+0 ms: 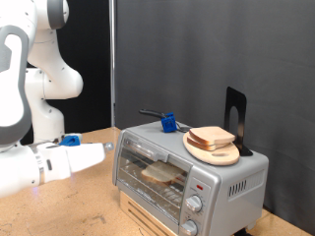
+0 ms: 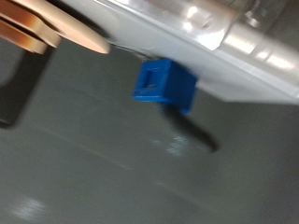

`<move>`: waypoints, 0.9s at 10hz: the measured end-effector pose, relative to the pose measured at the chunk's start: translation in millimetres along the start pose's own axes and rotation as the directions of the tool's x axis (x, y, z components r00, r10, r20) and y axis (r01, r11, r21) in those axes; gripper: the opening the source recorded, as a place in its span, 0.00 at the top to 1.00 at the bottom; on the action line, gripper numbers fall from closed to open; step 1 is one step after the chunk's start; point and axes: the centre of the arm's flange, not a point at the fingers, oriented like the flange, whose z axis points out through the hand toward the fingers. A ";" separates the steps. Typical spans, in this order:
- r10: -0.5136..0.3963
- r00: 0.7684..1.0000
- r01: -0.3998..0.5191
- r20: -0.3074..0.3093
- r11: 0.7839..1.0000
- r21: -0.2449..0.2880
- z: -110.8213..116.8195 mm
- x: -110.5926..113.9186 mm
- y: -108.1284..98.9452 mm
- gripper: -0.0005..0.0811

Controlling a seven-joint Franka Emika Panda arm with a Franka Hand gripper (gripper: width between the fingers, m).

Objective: Make a piece of toast with the oven

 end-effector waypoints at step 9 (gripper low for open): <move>-0.460 0.856 0.465 0.238 0.885 0.038 -7.3 -15.5 32.0 0.16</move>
